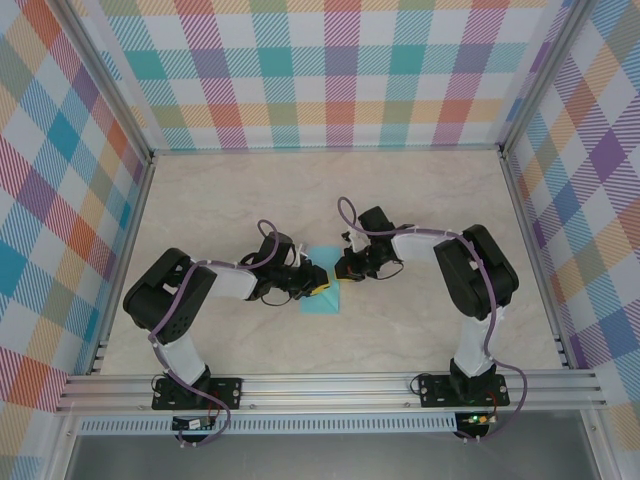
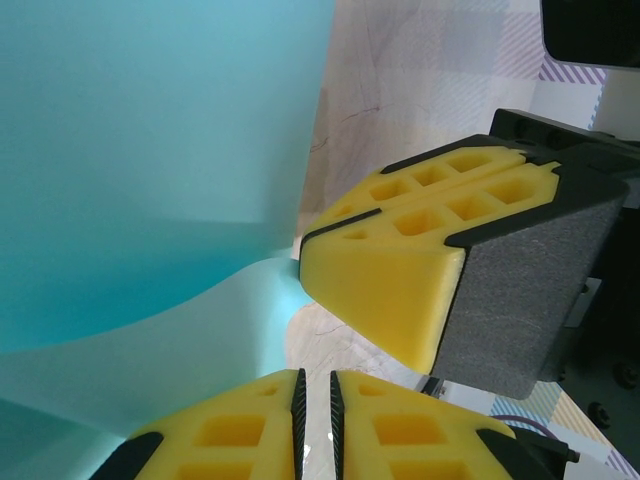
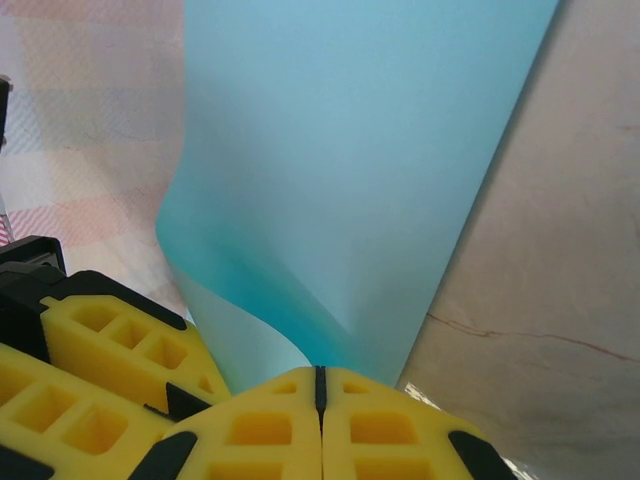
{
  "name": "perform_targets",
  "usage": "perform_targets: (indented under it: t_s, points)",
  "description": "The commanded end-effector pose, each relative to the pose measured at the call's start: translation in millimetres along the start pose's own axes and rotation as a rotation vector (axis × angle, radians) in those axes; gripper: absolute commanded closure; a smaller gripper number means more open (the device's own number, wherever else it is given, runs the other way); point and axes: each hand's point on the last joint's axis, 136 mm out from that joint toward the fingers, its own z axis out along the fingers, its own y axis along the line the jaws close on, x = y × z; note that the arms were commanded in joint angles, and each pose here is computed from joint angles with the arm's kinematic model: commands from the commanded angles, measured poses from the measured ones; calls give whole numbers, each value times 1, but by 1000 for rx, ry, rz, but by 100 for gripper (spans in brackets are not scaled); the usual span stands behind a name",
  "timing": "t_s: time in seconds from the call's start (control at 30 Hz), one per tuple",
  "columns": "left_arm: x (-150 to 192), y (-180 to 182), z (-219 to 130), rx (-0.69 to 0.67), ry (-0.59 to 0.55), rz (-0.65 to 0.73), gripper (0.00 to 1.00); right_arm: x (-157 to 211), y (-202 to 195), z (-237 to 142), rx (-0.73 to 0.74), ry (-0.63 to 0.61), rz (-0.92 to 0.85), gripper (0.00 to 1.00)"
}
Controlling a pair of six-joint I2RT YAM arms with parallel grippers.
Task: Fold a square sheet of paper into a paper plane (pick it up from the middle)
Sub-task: Fold the triangle a second time at the center of the table.
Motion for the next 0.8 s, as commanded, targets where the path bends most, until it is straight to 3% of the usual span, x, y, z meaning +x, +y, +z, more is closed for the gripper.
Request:
perform_targets:
  t_s: [0.0,0.77]
  points:
    - [-2,-6,5,13,1,18,84,-2,1,3,1,12,-23,94]
    - [2,12,7,-48,10,-1,84,1,-8,8,30,30,-7,94]
